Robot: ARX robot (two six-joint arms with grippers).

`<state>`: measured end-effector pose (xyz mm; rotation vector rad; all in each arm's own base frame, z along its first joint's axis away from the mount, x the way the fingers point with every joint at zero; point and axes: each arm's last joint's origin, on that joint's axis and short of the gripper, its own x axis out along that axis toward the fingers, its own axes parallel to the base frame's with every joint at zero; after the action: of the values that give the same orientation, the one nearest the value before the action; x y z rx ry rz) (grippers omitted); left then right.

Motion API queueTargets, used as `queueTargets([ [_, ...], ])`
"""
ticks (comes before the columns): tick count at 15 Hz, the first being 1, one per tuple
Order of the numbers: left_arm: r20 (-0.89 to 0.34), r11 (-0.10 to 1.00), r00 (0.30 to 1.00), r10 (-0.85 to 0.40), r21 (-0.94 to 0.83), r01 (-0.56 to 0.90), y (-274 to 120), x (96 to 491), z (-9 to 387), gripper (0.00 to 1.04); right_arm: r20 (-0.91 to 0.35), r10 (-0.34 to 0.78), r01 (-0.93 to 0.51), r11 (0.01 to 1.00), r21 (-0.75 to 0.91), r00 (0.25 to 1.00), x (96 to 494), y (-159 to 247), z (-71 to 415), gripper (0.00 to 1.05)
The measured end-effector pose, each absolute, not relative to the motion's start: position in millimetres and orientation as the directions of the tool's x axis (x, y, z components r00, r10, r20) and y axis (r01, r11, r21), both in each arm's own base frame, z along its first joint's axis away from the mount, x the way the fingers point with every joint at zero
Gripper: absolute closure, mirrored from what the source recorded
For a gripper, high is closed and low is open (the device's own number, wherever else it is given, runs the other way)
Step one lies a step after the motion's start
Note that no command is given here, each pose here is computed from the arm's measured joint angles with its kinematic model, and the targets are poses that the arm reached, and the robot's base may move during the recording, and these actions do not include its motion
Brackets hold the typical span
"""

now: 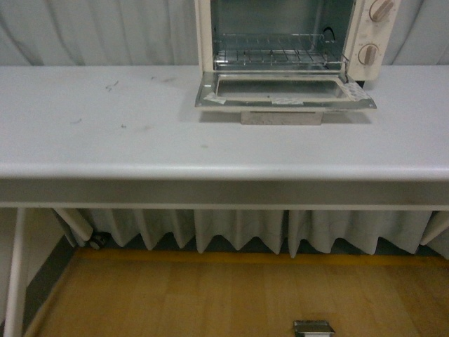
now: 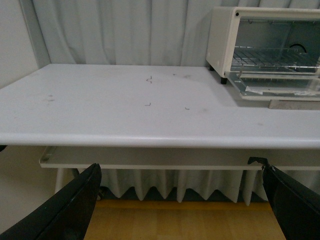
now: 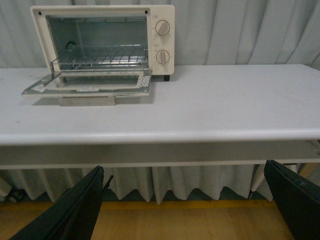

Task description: Open oven

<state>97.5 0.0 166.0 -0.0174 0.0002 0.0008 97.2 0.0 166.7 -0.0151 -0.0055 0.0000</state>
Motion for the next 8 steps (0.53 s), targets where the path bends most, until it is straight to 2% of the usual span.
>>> queueTargets([
  [8, 0.001, 1.000, 1.000, 0.001, -0.014, -0.001, 0.0, 97.5, 166.1, 0.07, 0.005, 0.000, 0.000, 1.000, -0.015, 1.000, 97.2, 0.0, 166.7, 0.06],
])
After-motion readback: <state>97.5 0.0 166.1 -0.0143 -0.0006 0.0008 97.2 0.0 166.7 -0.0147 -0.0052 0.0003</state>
